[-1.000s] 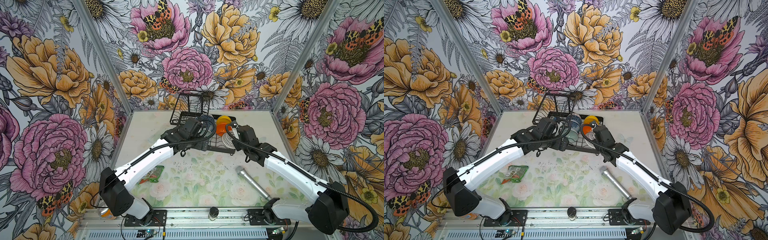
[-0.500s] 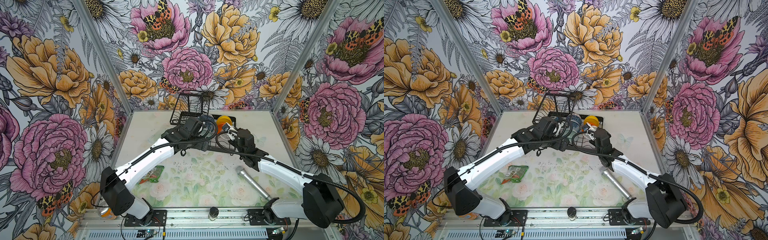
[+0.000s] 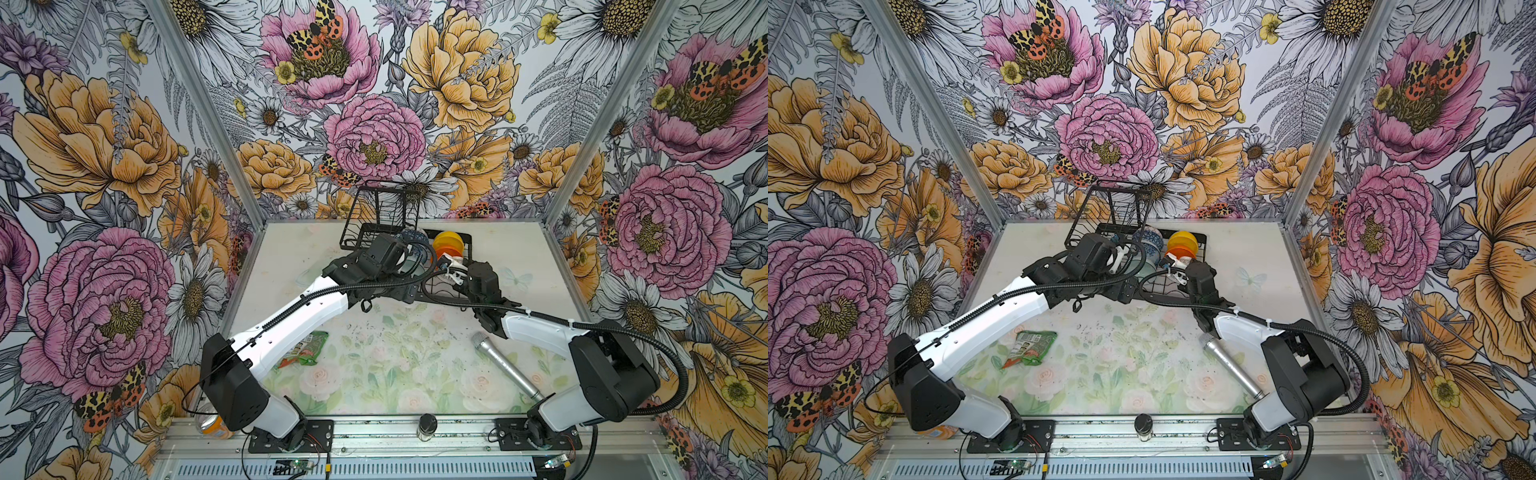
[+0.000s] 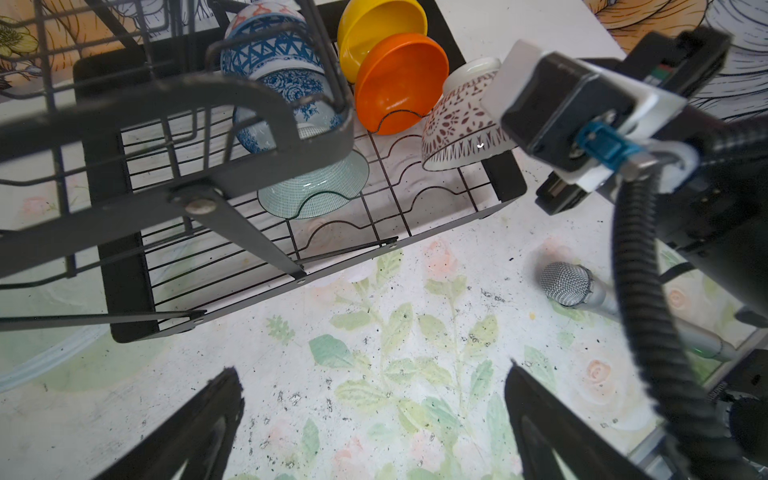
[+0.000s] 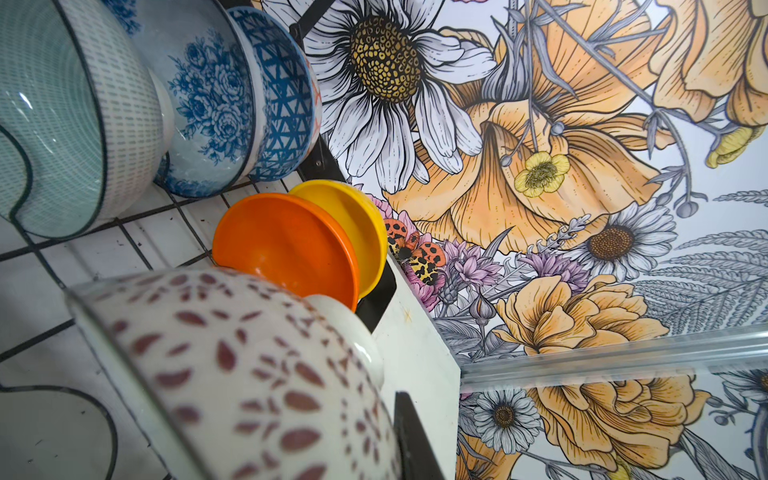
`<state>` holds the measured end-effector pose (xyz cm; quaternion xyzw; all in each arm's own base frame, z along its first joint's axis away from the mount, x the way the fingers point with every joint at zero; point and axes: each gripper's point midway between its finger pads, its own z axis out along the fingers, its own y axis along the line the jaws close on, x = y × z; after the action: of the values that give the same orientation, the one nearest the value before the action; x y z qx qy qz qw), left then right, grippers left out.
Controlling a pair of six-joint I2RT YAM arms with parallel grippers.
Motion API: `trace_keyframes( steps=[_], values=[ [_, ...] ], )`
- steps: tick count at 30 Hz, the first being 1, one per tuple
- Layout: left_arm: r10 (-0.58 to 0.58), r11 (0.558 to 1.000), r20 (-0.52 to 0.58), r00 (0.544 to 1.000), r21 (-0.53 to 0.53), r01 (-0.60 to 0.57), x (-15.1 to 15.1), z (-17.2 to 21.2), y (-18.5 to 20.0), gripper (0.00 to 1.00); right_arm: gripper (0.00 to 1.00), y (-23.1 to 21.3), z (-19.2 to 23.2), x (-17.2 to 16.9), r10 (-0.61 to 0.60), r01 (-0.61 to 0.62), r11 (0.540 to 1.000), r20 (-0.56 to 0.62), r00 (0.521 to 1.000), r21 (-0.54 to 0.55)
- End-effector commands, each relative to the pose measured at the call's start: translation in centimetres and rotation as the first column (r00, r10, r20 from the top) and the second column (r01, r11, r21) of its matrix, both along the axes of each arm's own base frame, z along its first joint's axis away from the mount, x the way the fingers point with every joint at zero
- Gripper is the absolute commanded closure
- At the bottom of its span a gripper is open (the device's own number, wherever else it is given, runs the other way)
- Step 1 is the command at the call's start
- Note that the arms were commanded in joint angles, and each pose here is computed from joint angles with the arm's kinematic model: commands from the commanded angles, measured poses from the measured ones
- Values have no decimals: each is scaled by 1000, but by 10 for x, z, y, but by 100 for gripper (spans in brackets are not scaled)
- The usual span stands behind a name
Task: Load the bowls into the dish rack
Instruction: 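Carry the maroon-patterned bowl into the rack beside the orange bowl with the right gripper, then lower the maroon-patterned bowl upright against the orange bowl and open the right gripper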
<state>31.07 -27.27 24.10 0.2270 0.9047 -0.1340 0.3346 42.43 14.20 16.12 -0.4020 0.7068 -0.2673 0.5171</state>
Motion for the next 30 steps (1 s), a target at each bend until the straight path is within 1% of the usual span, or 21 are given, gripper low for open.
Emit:
trace_keyframes(
  steps=[1, 9, 15, 21, 26, 30],
  values=[
    [-29, 999, 32, 999, -37, 31, 2, 14, -6, 1, 100, 4, 18, 14, 4, -6, 1000, 101, 995, 26],
    [-30, 999, 30, 999, -43, 31, 1, 14, -5, 1, 100, -1, 6, 34, -3, 7, 999, 104, 995, -36],
    [-23, 999, 30, 999, -42, 25, -1, 13, -2, 1, 100, 0, -2, 43, 3, 6, 997, 109, 994, -80],
    [-17, 999, 19, 1000, -39, 18, -1, 9, -1, 1, 100, 1, -4, 53, -12, 28, 994, 148, 989, -102],
    [-17, 999, 21, 1000, -40, 18, -1, 10, -1, 1, 100, 7, -10, 52, 19, -5, 994, 135, 991, -106],
    [-15, 999, 21, 1000, -42, 16, -2, 10, 0, 1, 100, 13, -21, 47, 65, -57, 994, 89, 994, -95]
  ],
)
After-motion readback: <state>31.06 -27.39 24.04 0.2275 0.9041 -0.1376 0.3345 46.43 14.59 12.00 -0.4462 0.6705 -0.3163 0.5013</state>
